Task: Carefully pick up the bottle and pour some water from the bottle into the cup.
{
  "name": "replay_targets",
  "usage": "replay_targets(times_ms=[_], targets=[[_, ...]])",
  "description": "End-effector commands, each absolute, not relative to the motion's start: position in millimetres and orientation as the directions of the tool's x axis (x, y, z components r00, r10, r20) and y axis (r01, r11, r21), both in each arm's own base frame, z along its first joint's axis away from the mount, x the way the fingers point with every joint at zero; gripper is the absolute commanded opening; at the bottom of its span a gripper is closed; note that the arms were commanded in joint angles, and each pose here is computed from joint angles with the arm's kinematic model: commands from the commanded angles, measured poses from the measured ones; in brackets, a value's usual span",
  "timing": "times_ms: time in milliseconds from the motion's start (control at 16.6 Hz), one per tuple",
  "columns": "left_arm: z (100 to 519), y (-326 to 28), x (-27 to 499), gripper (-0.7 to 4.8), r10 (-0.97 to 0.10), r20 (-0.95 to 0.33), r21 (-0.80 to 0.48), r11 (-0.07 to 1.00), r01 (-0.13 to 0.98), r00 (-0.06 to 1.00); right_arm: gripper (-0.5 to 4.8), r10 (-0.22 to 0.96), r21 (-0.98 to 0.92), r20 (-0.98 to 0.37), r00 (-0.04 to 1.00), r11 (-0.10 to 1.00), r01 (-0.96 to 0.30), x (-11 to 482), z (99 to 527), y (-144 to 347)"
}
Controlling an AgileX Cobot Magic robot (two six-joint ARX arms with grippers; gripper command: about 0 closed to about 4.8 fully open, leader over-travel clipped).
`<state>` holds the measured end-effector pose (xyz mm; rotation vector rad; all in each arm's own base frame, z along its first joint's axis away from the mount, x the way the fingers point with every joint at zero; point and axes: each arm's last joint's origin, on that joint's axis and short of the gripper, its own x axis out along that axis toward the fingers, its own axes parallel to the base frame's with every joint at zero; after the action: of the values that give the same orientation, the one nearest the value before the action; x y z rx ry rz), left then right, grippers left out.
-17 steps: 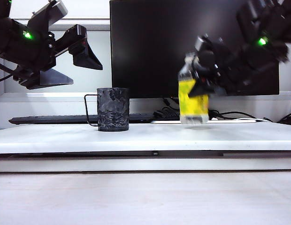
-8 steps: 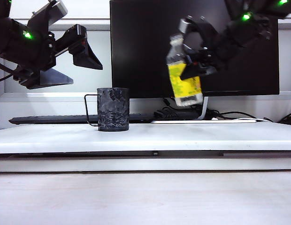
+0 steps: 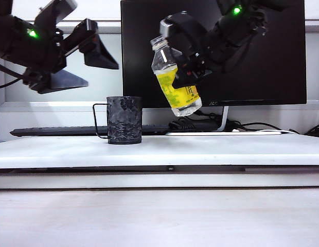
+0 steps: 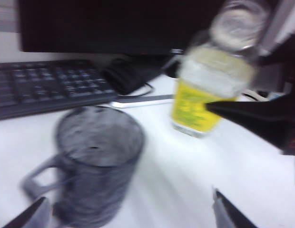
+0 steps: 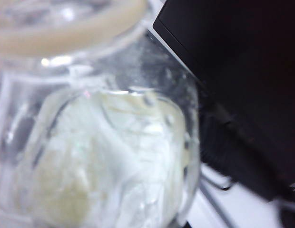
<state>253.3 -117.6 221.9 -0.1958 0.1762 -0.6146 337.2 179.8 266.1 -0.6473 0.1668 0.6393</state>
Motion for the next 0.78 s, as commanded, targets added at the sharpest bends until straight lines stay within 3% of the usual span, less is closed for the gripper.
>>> replay_targets(times_ms=[60, 422, 543, 784], targets=[[225.7, -121.7, 251.6, 4.79, -0.605, -0.082, -0.226, 0.785, 0.577, 0.792, 1.69, 0.495, -0.617, -0.236, 0.837, 0.589, -0.522, 334.6, 281.5, 188.0], [229.7, -122.3, 251.5, 4.79, -0.606, -0.042, -0.217, 0.782, 0.585, 0.795, 1.69, 0.497, -0.638, -0.197, 0.845, 0.589, -0.495, 347.5, 276.2, 197.1], [233.7, -122.4, 252.0, 4.79, -0.606, -0.007, -0.210, 0.779, 0.591, 0.795, 1.69, 0.497, -0.717, -0.197, 0.845, 0.514, -0.470, 362.0, 272.8, 205.3], [237.9, -121.8, 251.4, 4.79, -0.603, 0.023, -0.198, 0.779, 0.595, 0.797, 1.69, 0.490, -0.751, -0.194, 0.850, 0.484, -0.450, 376.4, 268.5, 213.2]])
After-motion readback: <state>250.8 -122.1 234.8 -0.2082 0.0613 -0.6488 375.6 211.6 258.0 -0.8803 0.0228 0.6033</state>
